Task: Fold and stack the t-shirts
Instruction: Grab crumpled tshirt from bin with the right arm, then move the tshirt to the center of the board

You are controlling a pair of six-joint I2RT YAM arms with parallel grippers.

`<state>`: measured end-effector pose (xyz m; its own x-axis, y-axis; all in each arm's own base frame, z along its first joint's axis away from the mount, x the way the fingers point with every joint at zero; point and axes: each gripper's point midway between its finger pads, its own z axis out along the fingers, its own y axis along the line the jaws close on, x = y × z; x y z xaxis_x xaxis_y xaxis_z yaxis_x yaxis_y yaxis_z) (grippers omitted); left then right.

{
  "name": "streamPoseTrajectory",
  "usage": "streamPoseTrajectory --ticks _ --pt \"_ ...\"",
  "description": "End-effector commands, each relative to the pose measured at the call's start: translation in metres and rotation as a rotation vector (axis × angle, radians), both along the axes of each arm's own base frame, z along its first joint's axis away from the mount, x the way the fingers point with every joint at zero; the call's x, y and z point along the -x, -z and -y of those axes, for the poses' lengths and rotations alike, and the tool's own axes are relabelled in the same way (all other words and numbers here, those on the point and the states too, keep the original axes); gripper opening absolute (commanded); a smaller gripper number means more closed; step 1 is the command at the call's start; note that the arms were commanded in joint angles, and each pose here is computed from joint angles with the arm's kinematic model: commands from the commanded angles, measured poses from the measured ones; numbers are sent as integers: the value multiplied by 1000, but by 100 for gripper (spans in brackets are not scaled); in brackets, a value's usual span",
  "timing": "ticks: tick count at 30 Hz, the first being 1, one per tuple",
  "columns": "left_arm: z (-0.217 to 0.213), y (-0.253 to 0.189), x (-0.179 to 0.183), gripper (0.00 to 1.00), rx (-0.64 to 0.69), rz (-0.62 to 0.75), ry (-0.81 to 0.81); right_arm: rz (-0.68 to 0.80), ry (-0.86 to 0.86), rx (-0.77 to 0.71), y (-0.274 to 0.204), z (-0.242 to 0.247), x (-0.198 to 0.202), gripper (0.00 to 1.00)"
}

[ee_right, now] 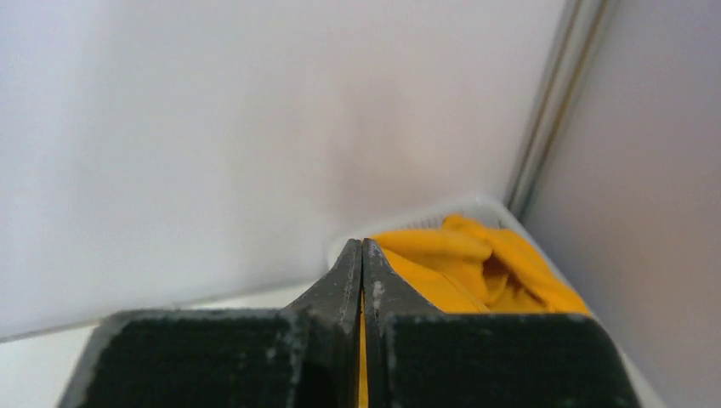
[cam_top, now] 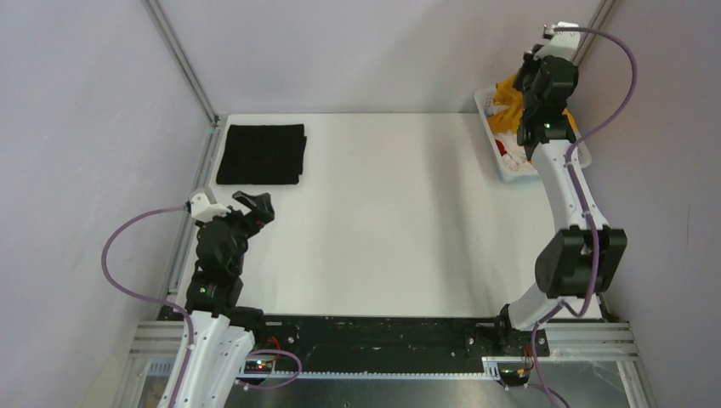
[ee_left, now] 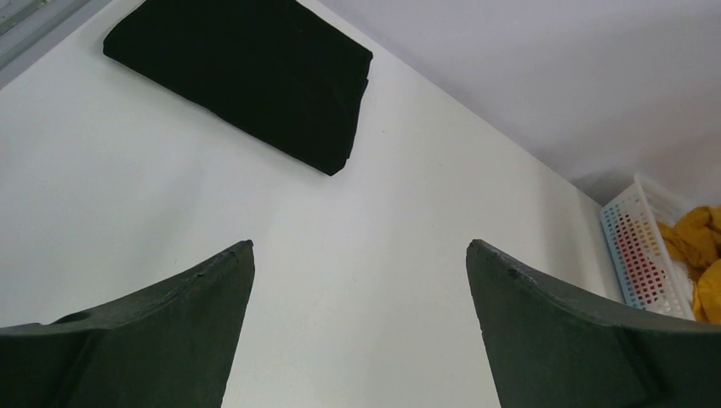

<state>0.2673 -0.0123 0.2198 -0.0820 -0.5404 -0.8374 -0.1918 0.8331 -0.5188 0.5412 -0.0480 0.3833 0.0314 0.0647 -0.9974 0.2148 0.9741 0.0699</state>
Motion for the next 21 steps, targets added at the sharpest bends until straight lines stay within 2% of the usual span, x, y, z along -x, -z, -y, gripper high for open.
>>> streamPoseTrajectory --ticks 1,6,8,10,16,21 --pt "0 -10 3 98 -4 42 6 250 -27 121 -105 -40 51 0" --pt "-1 -11 5 98 -3 49 1 424 -144 166 -200 -105 113 0" --pt "-1 -10 5 98 -1 47 1 475 -216 162 -226 -140 140 0" --pt "0 -9 5 98 -1 43 2 498 -232 157 -239 -153 155 0" --pt "2 -8 4 98 -4 30 15 496 -351 138 -239 -194 168 0" --pt "4 -7 3 98 -3 22 26 465 -400 145 -220 -225 161 0"
